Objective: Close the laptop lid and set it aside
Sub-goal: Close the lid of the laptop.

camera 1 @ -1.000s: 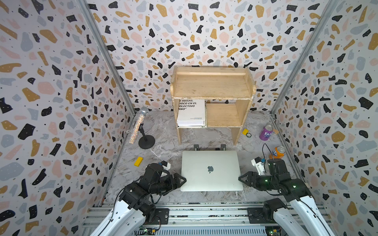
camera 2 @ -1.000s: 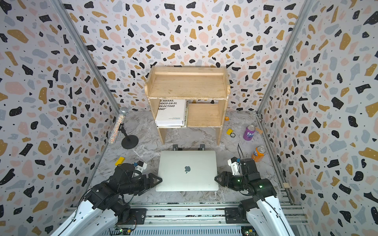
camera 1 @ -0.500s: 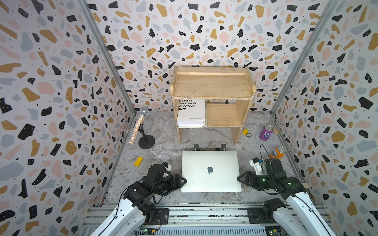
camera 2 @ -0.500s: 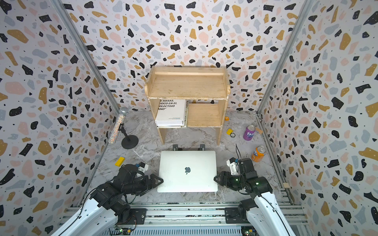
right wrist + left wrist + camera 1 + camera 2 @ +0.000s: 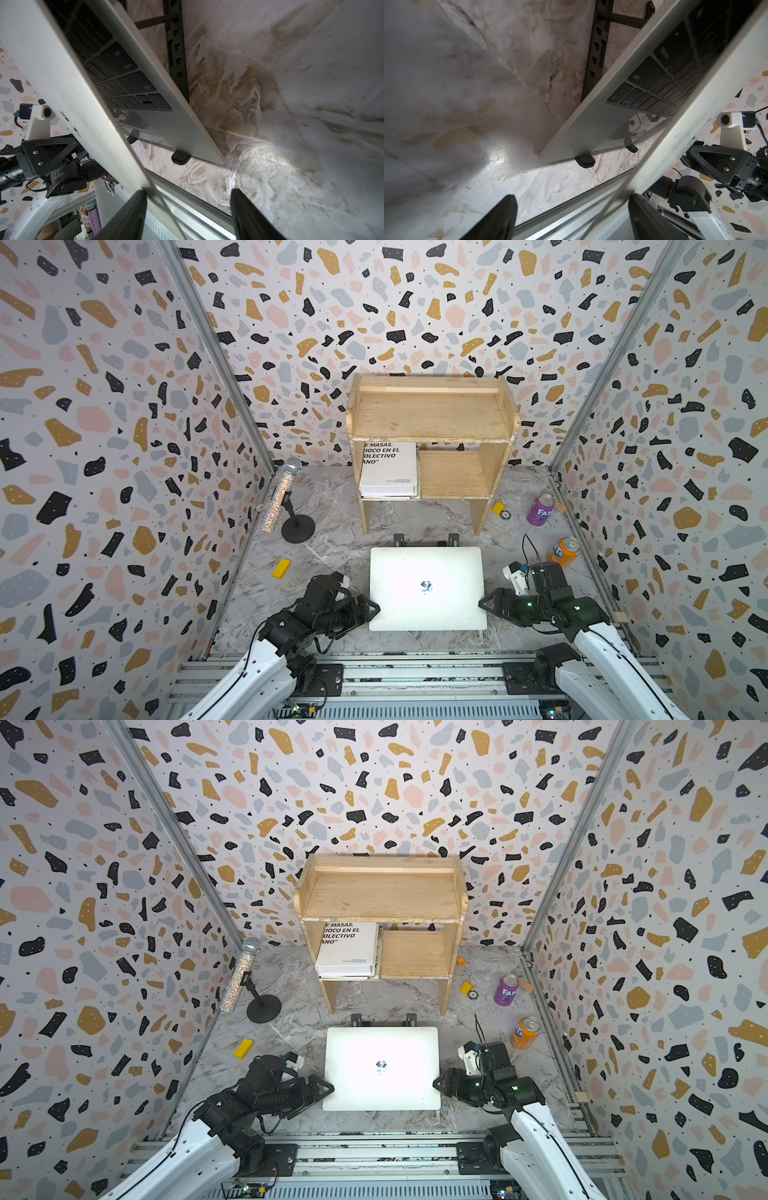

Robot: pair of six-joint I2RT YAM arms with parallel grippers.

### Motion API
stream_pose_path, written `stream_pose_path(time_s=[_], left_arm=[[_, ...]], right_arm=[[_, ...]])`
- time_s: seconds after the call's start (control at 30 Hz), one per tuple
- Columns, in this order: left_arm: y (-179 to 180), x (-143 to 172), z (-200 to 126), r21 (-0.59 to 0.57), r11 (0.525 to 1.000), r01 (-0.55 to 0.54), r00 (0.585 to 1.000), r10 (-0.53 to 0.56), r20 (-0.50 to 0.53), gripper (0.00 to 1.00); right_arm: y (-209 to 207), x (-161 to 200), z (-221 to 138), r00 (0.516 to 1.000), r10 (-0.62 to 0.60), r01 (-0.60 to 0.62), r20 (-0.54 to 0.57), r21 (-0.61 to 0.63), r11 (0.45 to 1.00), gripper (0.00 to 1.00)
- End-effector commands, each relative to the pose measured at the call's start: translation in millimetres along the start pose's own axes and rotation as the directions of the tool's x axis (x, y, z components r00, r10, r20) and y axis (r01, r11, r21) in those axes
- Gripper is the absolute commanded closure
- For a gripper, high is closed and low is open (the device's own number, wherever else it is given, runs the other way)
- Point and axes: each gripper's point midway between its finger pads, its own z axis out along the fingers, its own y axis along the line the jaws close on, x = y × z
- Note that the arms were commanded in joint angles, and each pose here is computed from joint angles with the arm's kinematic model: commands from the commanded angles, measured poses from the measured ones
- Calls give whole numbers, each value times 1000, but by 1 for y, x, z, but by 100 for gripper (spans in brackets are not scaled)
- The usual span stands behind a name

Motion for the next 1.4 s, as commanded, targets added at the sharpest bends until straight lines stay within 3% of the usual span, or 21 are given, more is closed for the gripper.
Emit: stream_pose_path(time_s=[0.0, 1.37], left_arm=[[6, -7, 5, -14, 1000, 5, 999, -4, 40, 14], [29, -7, 29, -63, 998, 27, 999, -25, 33, 14]], right_arm=[[-3, -4, 4, 1000, -6, 6, 15, 11, 1000, 32], [-18, -10, 38, 1000, 13, -13, -18, 25, 1000, 34]])
